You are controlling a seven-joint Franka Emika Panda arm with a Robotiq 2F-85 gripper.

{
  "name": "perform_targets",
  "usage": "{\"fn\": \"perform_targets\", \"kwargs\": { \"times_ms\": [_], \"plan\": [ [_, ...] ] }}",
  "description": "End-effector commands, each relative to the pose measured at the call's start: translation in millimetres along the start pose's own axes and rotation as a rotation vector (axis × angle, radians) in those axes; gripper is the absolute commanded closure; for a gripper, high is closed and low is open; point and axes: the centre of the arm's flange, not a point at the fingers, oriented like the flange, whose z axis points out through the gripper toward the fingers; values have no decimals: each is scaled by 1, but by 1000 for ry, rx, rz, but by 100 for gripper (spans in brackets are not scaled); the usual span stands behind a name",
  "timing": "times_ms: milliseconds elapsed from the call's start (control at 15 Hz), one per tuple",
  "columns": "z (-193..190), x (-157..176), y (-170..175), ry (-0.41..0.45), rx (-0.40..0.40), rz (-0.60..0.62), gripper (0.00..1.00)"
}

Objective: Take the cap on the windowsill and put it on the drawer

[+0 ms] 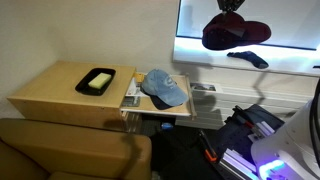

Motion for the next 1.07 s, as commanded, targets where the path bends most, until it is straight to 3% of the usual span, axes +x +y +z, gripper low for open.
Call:
{"fn": "perform_targets", "kwargs": {
  "times_ms": [0,200,533,800,1000],
  "plan": [
    [0,0,1,0,1,-2,99],
    [27,10,-46,28,-74,-75,99],
    [68,11,-171,171,-202,-288,99],
    [94,1,-232,272,-155,-338,99],
    [90,3,-241,265,-152,-333,99]
  ]
}}
